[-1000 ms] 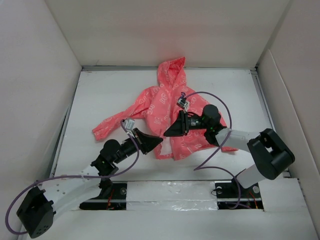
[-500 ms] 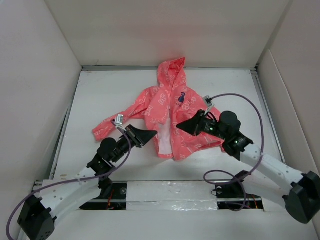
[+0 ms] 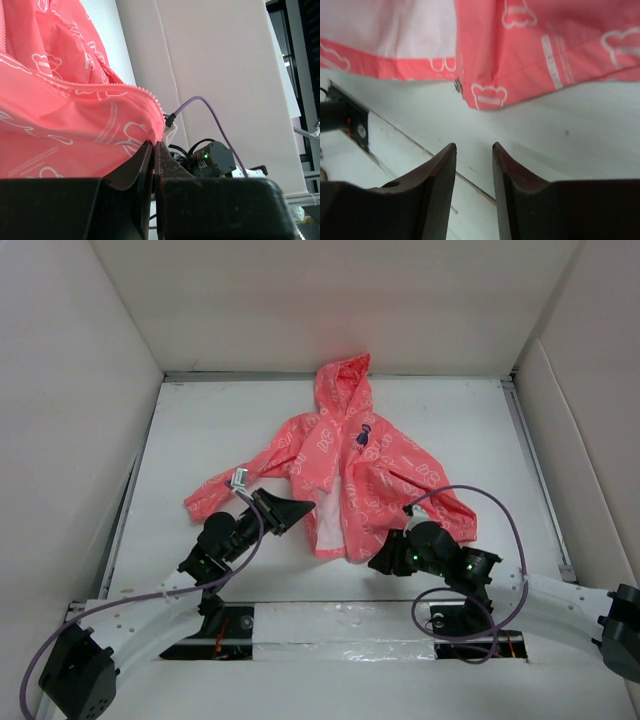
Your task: Zip up the jacket
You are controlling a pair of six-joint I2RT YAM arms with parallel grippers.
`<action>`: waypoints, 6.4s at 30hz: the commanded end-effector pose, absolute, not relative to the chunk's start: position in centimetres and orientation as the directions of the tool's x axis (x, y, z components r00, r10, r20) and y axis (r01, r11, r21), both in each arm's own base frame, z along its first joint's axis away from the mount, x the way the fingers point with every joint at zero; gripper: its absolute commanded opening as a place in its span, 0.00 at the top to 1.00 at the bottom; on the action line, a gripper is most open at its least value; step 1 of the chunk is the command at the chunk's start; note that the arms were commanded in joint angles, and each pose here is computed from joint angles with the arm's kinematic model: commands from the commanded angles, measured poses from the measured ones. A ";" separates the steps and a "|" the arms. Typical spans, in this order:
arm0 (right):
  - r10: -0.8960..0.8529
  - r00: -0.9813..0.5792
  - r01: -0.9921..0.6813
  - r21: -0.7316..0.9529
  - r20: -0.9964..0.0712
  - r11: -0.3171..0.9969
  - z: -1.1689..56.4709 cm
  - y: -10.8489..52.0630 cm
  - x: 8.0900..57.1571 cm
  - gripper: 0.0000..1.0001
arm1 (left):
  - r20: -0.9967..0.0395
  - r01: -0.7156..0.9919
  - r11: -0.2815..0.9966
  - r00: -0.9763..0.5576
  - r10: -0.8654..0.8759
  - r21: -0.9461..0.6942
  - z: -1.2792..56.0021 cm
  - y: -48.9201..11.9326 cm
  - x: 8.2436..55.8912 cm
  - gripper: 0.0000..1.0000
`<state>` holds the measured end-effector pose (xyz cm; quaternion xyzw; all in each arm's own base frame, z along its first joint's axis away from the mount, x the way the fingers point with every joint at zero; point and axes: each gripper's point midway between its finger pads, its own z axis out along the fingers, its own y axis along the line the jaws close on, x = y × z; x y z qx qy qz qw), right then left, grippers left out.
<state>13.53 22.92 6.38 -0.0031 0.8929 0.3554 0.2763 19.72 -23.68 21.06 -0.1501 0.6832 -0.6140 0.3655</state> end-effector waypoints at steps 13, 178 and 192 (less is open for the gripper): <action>0.260 -0.858 -0.180 0.734 -0.443 0.655 5.9 26.9 13.8 0.34 | -0.357 0.298 0.203 -0.681 -0.640 -0.933 19.9 -23.3 19.1 1.00; 0.677 -0.435 -0.892 0.385 -0.593 -0.236 37.6 30.2 17.1 1.00 | -0.433 0.604 0.089 -0.453 -0.779 -0.792 29.0 -20.0 16.9 1.00; 0.673 -0.488 -0.867 0.398 -0.556 -0.300 38.9 30.0 16.1 1.00 | -0.476 0.658 0.082 -0.446 -0.758 -0.748 29.5 -20.8 16.7 1.00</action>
